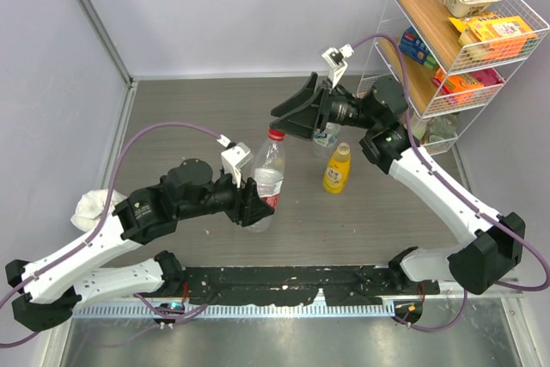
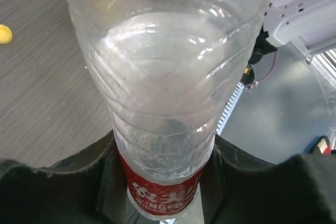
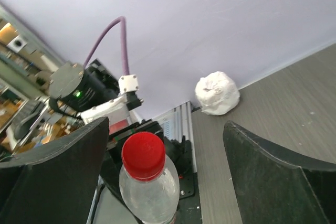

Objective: Unscrew the bottle caps

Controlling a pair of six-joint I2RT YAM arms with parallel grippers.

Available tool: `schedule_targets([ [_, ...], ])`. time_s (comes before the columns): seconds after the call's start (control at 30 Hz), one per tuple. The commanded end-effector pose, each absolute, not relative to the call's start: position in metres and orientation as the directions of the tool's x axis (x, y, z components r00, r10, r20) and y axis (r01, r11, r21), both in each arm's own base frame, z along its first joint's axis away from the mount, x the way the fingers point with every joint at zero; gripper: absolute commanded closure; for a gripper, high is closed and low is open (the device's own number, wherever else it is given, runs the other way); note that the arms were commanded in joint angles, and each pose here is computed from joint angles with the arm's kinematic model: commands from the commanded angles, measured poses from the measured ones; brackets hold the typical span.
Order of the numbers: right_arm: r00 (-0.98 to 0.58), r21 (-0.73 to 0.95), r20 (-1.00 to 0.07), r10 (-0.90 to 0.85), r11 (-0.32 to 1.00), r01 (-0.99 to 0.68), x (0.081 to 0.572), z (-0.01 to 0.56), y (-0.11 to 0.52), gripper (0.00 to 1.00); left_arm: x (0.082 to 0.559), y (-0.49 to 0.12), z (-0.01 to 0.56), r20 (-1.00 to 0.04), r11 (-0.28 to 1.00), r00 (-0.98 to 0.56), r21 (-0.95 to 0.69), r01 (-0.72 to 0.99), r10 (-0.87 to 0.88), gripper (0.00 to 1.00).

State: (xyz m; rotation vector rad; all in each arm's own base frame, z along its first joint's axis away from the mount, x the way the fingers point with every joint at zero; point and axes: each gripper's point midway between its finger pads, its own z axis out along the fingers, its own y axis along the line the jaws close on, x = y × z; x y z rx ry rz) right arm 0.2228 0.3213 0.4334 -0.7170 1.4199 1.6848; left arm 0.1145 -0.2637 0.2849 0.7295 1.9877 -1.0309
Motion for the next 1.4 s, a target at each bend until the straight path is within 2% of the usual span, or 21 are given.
schedule_targets([
  [0.0,-0.394,0.446,-0.869,0.300,0.129,-0.886,0.237,0.464,0.305,0.04,0.128,-0.261,0.290,-0.855,0.554,-0.505,-0.366,0.748,0.118,0.95],
  [0.2,-0.403,0.506,-0.852,0.335,0.327,-0.798,0.269,0.456,0.294,0.01,0.152,-0.244,0.268,-0.838,0.708,-0.528,-0.291,0.644,0.136,0.98],
  [0.47,-0.483,0.609,-0.791,0.374,0.547,-0.574,0.312,0.418,0.277,0.01,0.180,-0.230,0.242,-0.795,0.850,-0.580,-0.173,0.497,0.177,1.00],
  [0.67,-0.509,0.639,-0.760,0.404,0.606,-0.473,0.320,0.395,0.280,0.03,0.199,-0.227,0.232,-0.774,0.908,-0.601,-0.082,0.410,0.201,1.00],
  [0.9,-0.560,0.628,-0.754,0.345,0.628,-0.459,0.320,0.370,0.307,0.06,0.206,-0.234,0.222,-0.747,0.919,-0.623,-0.038,0.392,0.234,1.00],
  [1.2,-0.592,0.629,-0.738,0.324,0.648,-0.429,0.320,0.352,0.317,0.27,0.208,-0.236,0.223,-0.752,0.919,-0.619,-0.045,0.391,0.226,1.00],
  [1.33,-0.603,0.642,-0.729,0.323,0.628,-0.440,0.317,0.351,0.321,0.45,0.208,-0.237,0.224,-0.753,0.919,-0.618,-0.047,0.392,0.226,1.00],
  [1.37,-0.604,0.645,-0.728,0.326,0.625,-0.441,0.318,0.351,0.322,0.53,0.207,-0.237,0.224,-0.753,0.918,-0.618,-0.048,0.393,0.225,1.00],
])
